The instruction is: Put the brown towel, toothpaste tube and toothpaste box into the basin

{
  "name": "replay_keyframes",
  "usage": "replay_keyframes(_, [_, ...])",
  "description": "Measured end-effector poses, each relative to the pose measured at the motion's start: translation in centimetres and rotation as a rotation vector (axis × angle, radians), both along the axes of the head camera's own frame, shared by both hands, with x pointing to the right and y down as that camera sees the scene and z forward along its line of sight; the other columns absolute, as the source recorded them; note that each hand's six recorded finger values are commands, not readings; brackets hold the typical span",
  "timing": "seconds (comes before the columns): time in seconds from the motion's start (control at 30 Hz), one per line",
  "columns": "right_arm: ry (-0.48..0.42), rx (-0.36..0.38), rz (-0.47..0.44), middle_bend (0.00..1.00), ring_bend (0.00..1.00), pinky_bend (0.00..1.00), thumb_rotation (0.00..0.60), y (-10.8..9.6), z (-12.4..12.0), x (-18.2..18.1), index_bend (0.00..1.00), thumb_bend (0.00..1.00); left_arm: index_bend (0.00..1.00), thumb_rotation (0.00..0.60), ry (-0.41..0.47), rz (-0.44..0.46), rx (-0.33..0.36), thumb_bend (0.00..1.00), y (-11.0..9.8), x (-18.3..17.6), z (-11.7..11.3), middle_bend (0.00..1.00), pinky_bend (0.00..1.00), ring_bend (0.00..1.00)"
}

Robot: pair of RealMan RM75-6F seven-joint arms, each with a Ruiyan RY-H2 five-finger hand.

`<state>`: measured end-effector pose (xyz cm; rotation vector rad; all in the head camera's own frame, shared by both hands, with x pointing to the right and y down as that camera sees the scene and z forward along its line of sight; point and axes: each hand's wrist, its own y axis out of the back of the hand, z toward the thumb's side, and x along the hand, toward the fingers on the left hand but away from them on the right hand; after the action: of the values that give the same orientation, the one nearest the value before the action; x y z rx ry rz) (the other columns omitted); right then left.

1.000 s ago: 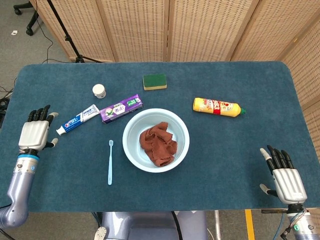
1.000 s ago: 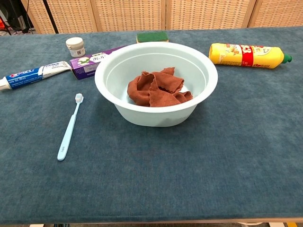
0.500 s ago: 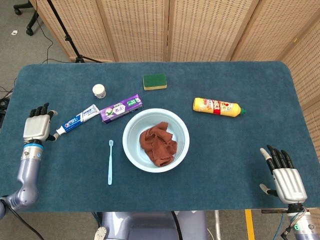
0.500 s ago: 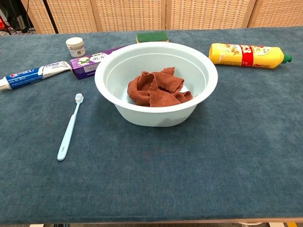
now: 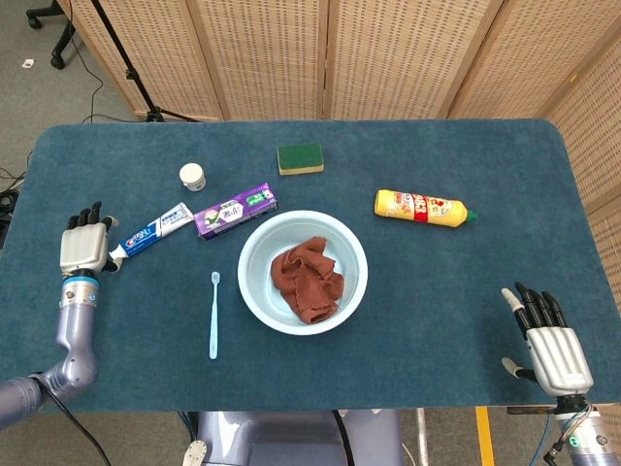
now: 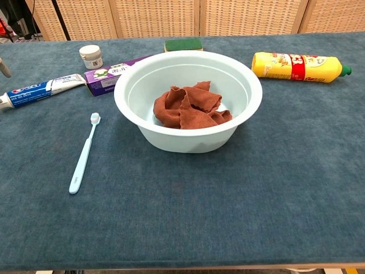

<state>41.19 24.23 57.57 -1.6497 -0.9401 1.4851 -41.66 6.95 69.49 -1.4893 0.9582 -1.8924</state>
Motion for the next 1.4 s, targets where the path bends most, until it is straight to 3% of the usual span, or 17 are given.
replay_keyframes(0.53, [-0.015,-0.007,-0.009,0.00,0.00,0.00,0.600,0.1,0.1,-0.3,0.00,0.10,0.31,0.600,0.021,-0.007,0.046,0.27,-1.0,2.4,1.5,0.05,0.11,0.03])
replay_keyframes(0.97, [-0.033,0.005,-0.007,0.00,0.00,0.00,0.600,0.0,-0.3,-0.3,0.00,0.10,0.32,0.600,0.013,-0.011,0.036,0.30,-0.7,3.7,3.4,0.07,0.15,0.06])
replay_keyframes(1.2, [-0.038,0.009,-0.007,0.00,0.00,0.00,0.600,-0.1,-0.4,-0.3,0.00,0.10,0.43,0.600,0.012,-0.017,0.041,0.35,-0.6,4.3,4.0,0.18,0.27,0.16])
replay_keyframes(1.4, [-0.046,0.018,-0.003,0.00,0.00,0.00,0.600,-0.1,-0.6,-0.2,0.00,0.10,0.64,0.600,0.002,-0.016,0.057,0.45,-0.6,4.4,4.2,0.34,0.42,0.32])
